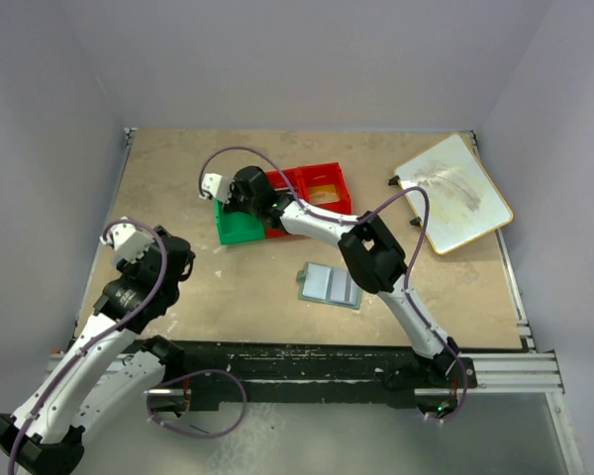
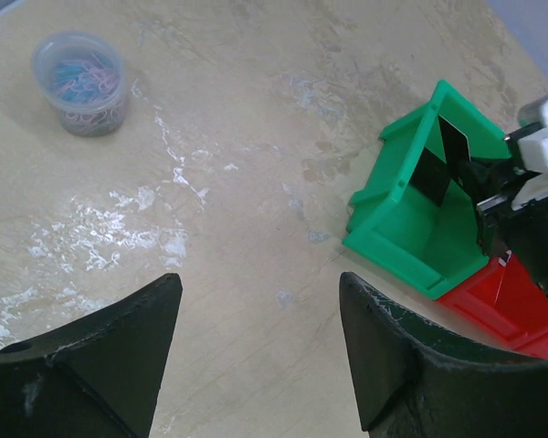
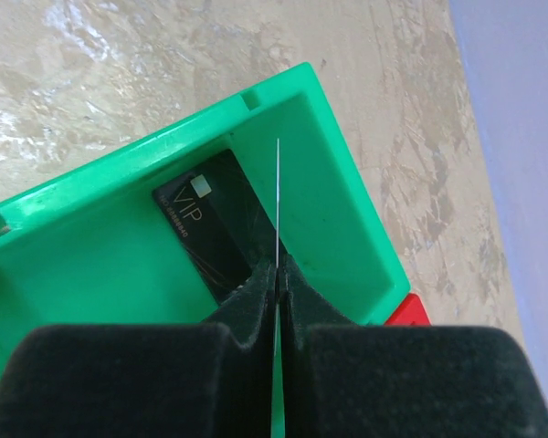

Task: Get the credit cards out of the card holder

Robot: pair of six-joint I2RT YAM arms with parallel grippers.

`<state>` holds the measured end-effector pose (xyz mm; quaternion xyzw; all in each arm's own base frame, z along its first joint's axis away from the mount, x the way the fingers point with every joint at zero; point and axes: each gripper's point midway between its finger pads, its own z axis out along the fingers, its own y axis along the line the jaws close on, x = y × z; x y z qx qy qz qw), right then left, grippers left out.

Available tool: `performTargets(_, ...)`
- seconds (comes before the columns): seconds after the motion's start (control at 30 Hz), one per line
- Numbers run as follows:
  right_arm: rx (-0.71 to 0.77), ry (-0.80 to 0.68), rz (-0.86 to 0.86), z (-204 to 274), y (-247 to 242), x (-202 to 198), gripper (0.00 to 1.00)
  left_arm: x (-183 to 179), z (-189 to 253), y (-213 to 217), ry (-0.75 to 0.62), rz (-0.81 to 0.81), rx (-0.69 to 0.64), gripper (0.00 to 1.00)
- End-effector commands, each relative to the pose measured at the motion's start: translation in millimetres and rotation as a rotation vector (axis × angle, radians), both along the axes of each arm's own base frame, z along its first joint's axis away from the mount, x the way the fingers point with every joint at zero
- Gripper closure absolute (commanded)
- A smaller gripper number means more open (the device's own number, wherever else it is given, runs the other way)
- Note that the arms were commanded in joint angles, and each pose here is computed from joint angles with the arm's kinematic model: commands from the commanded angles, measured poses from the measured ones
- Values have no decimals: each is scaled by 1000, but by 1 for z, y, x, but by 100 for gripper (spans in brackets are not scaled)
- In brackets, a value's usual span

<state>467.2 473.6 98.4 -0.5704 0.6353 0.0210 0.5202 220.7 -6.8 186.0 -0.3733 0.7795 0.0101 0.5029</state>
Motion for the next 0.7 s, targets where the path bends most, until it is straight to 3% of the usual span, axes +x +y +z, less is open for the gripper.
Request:
performTargets(0.0, -44, -139, -5, 25, 6, 14, 100, -1, 22, 9, -39, 15, 32, 32)
performTargets(0.27, -136, -184, -2, 6, 6, 19, 99, 0, 21, 4, -46, -11, 18, 32)
performTargets(0.43, -137, -183, -1, 2, 6, 19, 85, 0, 22, 4, -48, -16, 16, 32)
performTargets(0.67, -116, -173, 19, 4, 10, 16, 81, 0, 21, 3, -49, -23, 13, 32)
